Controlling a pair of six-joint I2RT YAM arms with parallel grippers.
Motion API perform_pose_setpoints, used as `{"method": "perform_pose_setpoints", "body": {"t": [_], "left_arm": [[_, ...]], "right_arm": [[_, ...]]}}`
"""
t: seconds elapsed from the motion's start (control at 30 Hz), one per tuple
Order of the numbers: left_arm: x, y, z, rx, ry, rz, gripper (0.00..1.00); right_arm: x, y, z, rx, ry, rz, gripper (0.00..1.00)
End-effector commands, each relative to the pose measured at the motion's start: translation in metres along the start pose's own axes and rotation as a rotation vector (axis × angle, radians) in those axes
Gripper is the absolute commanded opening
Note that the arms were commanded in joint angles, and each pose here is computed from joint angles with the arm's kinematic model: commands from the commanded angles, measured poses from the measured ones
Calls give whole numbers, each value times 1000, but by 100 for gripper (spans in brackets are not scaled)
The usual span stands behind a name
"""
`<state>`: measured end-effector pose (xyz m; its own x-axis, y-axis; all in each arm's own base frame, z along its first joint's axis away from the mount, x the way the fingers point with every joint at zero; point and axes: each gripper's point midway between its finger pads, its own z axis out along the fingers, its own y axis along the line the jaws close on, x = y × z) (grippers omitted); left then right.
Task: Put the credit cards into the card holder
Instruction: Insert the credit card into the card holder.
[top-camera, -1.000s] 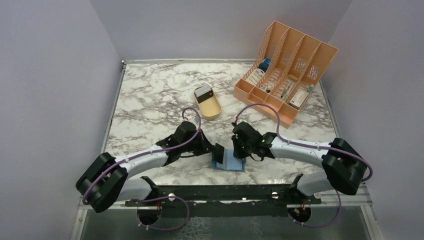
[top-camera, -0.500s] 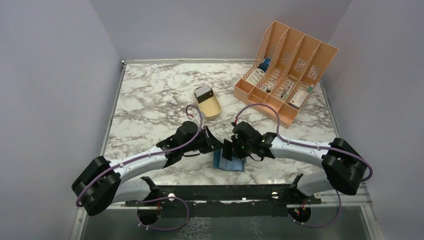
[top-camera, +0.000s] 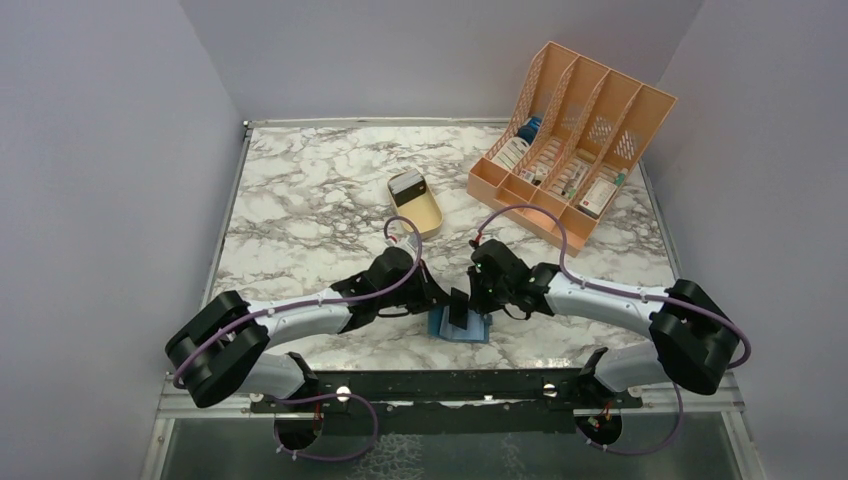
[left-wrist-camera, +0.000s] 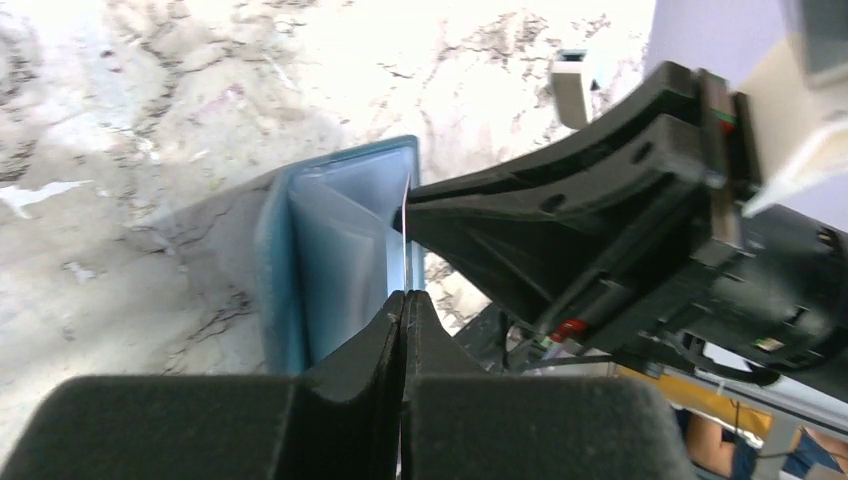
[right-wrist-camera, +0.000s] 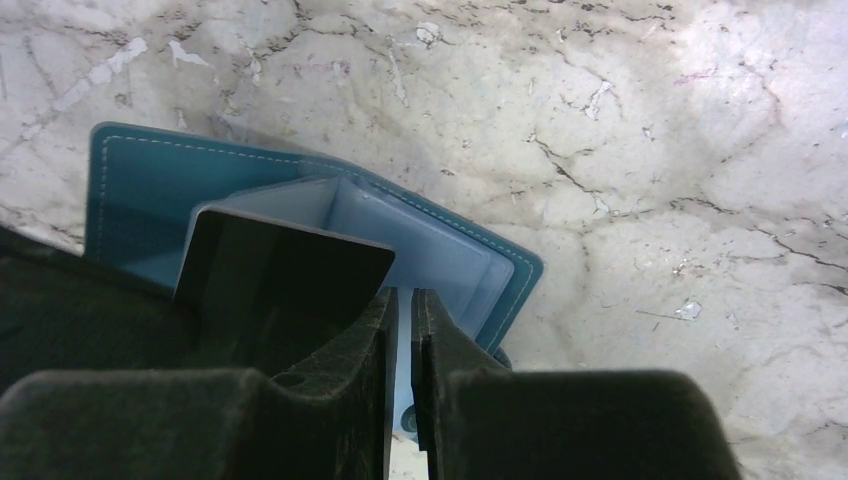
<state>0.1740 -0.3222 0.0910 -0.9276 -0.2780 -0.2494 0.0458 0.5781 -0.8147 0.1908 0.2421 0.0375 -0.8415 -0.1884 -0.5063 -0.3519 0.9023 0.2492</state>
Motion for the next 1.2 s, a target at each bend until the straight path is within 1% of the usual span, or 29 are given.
{"method": "perform_pose_setpoints", "body": {"t": [0.0,0.13,0.3,0.53,0.7,0.9,1.17], "left_arm": [[-8,20,-4,-118,-48,75,0],[-12,34,-9,-181,-73,116,0],[-9,51,-9,-222,-73,128,0],[-7,47,-7,-143,-82,133,0],[-6,49,-14,-119,-96,116,0],[-11,43,-21,-62,-130,111,0],[-9,31,-20,3,-113,123,0]], "right_arm": [[-6,2,-4,-17,-37,10,11],[-6,5,-5,-37,-40,11,11],[-4,7,-6,-53,-32,8,11],[6,6,-1,-61,-7,8,11],[13,1,3,-43,8,10,11],[16,-5,3,-19,13,5,11],[18,-7,4,-16,16,1,10]]}}
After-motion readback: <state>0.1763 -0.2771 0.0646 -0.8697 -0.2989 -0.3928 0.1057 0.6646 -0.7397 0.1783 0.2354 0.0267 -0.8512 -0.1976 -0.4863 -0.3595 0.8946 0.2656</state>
